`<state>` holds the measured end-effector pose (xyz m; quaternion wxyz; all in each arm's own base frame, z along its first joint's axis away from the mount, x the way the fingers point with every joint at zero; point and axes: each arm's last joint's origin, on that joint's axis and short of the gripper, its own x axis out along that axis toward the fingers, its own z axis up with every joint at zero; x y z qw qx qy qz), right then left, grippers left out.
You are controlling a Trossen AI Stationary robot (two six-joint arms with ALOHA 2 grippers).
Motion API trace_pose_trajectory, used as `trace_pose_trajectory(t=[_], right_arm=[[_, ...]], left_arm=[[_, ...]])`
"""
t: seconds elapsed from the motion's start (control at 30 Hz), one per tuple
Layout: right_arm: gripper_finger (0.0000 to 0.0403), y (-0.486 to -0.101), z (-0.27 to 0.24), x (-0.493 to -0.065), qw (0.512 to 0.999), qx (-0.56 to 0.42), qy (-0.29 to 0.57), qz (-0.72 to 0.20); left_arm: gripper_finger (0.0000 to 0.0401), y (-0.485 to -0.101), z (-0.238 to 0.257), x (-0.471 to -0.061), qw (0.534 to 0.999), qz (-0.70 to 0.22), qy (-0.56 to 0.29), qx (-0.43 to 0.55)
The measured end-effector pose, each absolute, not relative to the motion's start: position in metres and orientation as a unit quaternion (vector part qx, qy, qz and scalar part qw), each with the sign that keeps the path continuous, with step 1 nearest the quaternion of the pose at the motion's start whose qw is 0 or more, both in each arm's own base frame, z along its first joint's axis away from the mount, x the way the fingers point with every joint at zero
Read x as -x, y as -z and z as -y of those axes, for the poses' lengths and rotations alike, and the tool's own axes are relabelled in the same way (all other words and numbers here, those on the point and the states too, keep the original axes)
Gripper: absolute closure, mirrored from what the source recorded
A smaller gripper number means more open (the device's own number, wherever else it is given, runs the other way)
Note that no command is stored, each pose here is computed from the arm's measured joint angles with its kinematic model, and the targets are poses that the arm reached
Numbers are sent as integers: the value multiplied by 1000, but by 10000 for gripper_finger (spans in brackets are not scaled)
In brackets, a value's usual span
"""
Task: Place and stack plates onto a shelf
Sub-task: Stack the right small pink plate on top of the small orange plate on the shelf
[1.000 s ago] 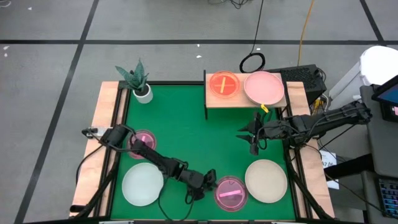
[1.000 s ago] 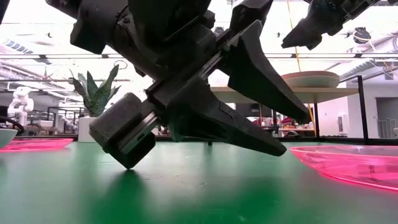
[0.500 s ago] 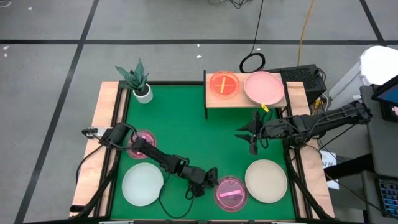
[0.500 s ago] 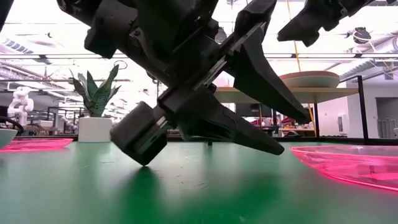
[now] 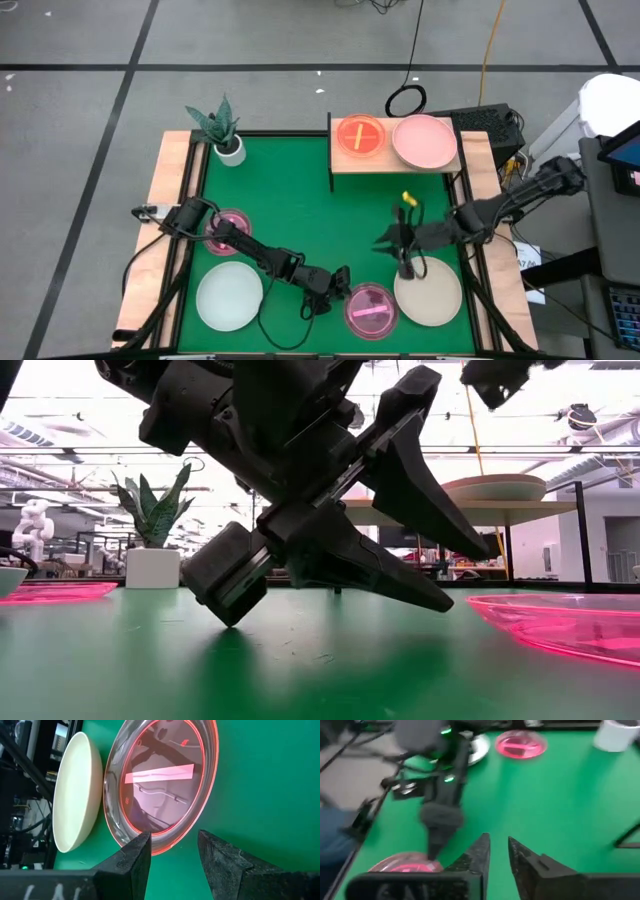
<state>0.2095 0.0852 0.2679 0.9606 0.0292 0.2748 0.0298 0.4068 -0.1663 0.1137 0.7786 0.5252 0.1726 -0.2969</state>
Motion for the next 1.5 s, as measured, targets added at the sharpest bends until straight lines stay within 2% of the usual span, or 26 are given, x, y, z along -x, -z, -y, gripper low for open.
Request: trace_pose_trajectory(t=[0.2, 0.4, 0.7, 1.03, 1.5], right_arm=[[399, -274, -136, -216, 938, -8, -58, -342], [388, -273, -193, -218, 915, -29, -71, -397], [388, -227, -258, -217, 851, -31, -93, -516], [400, -188, -274, -209, 799, 24, -92, -593], [402, -172, -273, -214, 786, 37, -73, -613]], left_arm=[[233, -113, 168, -406, 790, -182, 295, -505], [233, -113, 170, -405, 792, -185, 292, -503], [233, -113, 170, -405, 793, -185, 287, -504], [233, -113, 170, -405, 794, -184, 286, -504], [233, -113, 170, -405, 792, -182, 287, -506]])
